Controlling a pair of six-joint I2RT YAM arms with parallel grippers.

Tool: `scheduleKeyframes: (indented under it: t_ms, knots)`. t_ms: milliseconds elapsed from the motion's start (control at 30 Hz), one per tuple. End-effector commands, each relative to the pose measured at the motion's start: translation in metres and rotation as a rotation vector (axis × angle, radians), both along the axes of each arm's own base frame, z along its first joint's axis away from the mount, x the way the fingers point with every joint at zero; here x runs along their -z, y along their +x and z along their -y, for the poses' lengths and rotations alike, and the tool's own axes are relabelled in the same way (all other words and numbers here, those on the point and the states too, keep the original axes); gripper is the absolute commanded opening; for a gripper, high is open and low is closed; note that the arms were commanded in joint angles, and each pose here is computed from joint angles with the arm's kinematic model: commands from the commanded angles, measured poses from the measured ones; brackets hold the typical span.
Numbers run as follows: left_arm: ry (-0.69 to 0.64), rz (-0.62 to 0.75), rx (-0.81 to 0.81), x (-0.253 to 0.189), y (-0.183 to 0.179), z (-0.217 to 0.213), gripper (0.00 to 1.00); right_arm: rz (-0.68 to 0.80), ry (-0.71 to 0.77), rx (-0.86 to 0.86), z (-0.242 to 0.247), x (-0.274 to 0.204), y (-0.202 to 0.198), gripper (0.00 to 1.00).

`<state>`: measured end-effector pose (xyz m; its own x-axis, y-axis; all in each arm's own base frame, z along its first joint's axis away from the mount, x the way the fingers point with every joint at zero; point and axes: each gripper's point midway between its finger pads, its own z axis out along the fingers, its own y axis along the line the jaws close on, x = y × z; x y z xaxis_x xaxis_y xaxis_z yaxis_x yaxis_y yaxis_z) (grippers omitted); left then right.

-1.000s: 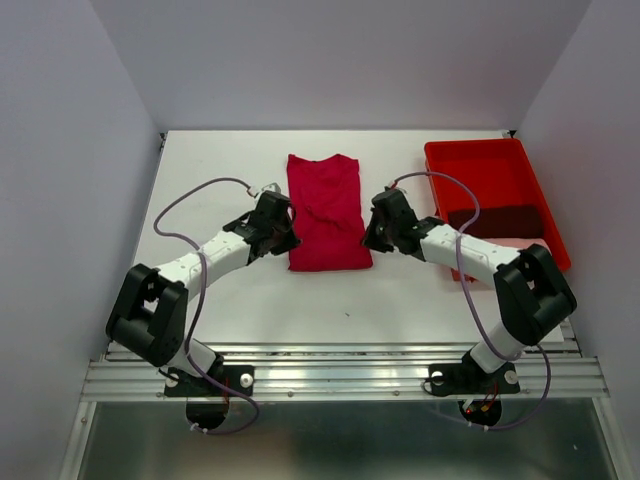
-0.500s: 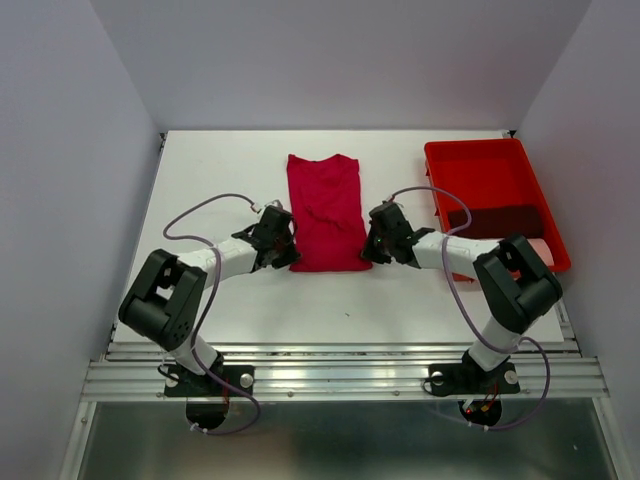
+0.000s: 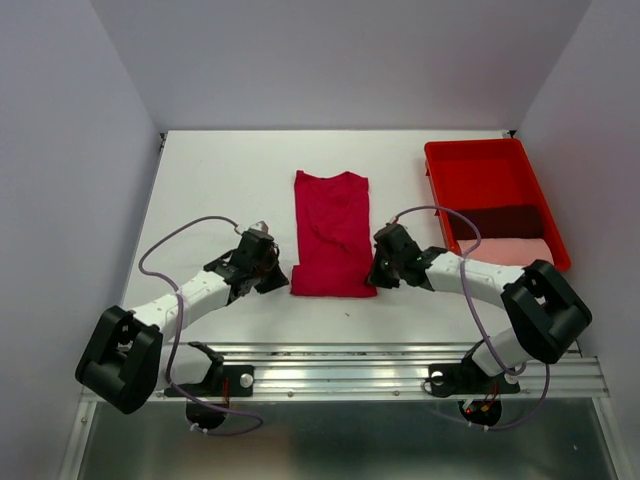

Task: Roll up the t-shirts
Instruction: Roll the T-shirt to the center of the board.

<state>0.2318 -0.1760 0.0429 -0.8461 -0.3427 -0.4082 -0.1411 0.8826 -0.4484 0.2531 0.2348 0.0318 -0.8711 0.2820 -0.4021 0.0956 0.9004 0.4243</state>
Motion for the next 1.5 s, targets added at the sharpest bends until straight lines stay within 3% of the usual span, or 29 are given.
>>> scheduleKeyframes:
  t_ms: [0, 33, 100, 133, 167, 300, 400, 633, 933, 1133, 1267, 1467]
  knots:
    - [-0.004, 0.010, -0.012, -0.013, -0.008, -0.005, 0.00, 0.000, -0.020, 0.037, 0.010, -0.015, -0.007, 0.07]
    - [-0.001, 0.013, -0.018, -0.016, -0.007, -0.006, 0.00, 0.039, -0.028, 0.061, 0.014, -0.028, -0.001, 0.15]
    - [-0.008, 0.027, -0.024, -0.022, -0.007, -0.007, 0.00, 0.072, -0.035, 0.078, 0.018, -0.039, 0.004, 0.20]
    - [-0.013, 0.026, -0.031, -0.023, -0.008, -0.007, 0.01, 0.090, -0.043, 0.092, 0.021, -0.043, 0.006, 0.27]
    - [-0.021, 0.023, -0.029, -0.023, -0.009, -0.006, 0.20, 0.094, -0.048, 0.096, 0.023, -0.047, 0.006, 0.33]
    - [-0.062, 0.004, -0.042, -0.023, -0.014, -0.002, 0.67, 0.088, -0.030, 0.138, 0.030, -0.049, -0.002, 0.55]
    - [-0.091, -0.010, -0.045, -0.018, -0.019, 0.002, 0.75, 0.053, 0.007, 0.166, 0.033, -0.039, -0.014, 0.63]
    - [-0.164, -0.044, -0.070, -0.003, -0.029, 0.009, 0.63, 0.011, 0.178, 0.188, 0.017, -0.025, -0.028, 0.63]
    - [-0.200, -0.083, -0.075, 0.013, -0.034, 0.014, 0.54, -0.020, 0.185, 0.204, 0.016, -0.008, -0.031, 0.56]
    - [-0.212, -0.076, -0.070, 0.015, -0.027, 0.019, 0.44, -0.018, 0.190, 0.208, 0.013, -0.006, -0.027, 0.45]
    - [-0.212, -0.074, -0.070, 0.016, -0.026, 0.021, 0.36, -0.013, 0.186, 0.205, 0.013, -0.007, -0.026, 0.33]
    - [-0.208, -0.062, -0.083, 0.013, -0.021, 0.020, 0.12, -0.009, 0.186, 0.199, 0.012, -0.008, -0.025, 0.10]
